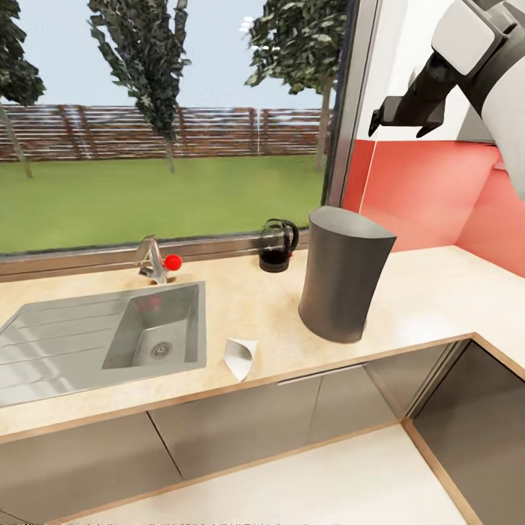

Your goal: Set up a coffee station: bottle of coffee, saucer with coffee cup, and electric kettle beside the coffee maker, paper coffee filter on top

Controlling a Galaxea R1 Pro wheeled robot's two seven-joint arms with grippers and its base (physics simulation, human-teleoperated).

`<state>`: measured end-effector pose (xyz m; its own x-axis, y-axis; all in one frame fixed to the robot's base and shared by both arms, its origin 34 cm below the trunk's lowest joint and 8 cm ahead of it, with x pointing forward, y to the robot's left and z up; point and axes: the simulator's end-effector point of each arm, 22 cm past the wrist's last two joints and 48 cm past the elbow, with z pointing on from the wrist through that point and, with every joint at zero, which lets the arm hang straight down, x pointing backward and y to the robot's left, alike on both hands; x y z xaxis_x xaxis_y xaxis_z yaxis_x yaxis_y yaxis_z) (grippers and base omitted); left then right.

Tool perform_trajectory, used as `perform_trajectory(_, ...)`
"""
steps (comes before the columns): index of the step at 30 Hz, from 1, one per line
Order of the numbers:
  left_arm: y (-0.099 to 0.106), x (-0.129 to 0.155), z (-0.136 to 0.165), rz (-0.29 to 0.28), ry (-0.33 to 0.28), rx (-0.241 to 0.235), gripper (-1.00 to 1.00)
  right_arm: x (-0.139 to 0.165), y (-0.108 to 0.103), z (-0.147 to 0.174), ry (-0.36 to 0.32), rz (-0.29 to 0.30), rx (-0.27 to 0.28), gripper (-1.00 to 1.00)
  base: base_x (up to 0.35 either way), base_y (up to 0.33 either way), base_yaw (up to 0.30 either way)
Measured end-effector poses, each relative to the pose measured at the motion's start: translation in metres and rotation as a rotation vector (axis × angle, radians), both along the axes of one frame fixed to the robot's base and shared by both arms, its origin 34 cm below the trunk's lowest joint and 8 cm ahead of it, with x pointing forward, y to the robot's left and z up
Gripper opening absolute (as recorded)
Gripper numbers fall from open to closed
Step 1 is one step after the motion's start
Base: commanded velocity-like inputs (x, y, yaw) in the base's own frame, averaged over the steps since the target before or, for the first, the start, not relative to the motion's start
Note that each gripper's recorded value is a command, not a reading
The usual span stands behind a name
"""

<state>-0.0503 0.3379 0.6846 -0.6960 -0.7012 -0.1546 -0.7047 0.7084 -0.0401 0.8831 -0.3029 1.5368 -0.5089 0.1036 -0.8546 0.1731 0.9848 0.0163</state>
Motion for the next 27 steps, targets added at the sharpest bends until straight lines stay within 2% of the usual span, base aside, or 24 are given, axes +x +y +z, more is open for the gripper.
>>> perform_trajectory(5,-0.002,-0.005,0.001,-0.007,0.018,0.014,1.00,0.004,0.002,-0.006,0.007,0.003,0.000,1.00,0.000,0.000,0.000)
perform_trajectory(10,0.005,-0.018,0.002,-0.004,0.074,0.080,1.00,0.009,0.006,-0.011,0.014,0.009,-0.002,1.00,0.000,0.000,0.000)
perform_trajectory(12,0.006,-0.021,0.003,-0.004,0.088,0.093,1.00,0.011,0.008,-0.012,0.012,0.012,-0.002,1.00,0.017,0.006,0.000)
perform_trajectory(18,0.007,-0.026,0.005,-0.005,0.106,0.105,1.00,0.015,0.018,-0.006,-0.010,0.024,-0.008,1.00,0.169,0.147,0.000)
perform_trajectory(27,0.007,-0.031,0.007,-0.012,0.122,0.102,1.00,0.024,0.031,-0.014,-0.003,0.038,-0.022,1.00,0.218,0.182,0.000)
